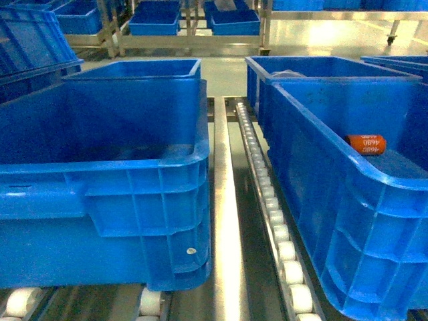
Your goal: Sort blue parts and orange caps into right shelf containers
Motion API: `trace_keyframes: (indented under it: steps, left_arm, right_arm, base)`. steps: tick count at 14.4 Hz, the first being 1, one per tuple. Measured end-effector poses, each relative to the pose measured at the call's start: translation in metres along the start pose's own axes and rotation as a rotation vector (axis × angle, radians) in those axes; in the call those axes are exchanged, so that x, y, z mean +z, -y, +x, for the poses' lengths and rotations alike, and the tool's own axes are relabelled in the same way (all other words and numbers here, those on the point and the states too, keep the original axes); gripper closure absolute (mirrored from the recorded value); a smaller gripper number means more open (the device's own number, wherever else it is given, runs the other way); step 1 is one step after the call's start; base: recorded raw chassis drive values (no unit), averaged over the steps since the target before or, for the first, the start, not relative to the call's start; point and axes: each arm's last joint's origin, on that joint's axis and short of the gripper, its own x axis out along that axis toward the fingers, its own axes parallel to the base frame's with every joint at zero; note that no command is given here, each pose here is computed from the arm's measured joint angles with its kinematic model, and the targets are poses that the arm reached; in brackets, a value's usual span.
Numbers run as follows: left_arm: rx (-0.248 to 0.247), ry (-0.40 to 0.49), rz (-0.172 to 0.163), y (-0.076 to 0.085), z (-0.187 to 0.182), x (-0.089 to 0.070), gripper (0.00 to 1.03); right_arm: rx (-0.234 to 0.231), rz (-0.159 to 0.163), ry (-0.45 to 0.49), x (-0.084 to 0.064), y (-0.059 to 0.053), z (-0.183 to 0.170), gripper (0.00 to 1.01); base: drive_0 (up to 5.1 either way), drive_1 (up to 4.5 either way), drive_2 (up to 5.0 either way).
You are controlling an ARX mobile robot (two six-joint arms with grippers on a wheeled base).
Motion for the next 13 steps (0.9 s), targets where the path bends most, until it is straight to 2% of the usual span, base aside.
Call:
trace_keyframes:
  steps: [3,4,9,10,13]
  left_arm:
    - [0.002,-0.011,0.003,0.000,-0.011,-0.003,1.01]
    - [0.001,-0.014,0.003,0.000,-0.011,-0.003,0.76]
    - [0.001,-0.015,0.003,0.000,-0.011,-0.004,0.05]
    - [0.000,-0.014,0.004,0.000,-0.011,-0.003,0.03]
    - [0.000,-0.014,0.004,0.000,-0.011,-0.003,0.06]
  right_arm:
    - [0.001,0.000,-0.004,-0.003,0.000,-0.012,1.00]
    - [0.000,0.000,-0.010,-0.003,0.000,-0.012,0.75]
    - [0.000,0.000,-0.010,-0.003,0.000,-0.012,0.03]
    - [0.000,0.000,-0.010,-0.003,0.000,-0.012,0.01]
    - [0.000,0.000,-0.010,-0.003,0.000,-0.012,0.03]
  base:
    - [0.0,0.00,0.0]
    - [0.0,0.00,0.0]
    - [0.0,0.00,0.0]
    - [0.0,0.00,0.0]
    - [0.0,0.00,0.0]
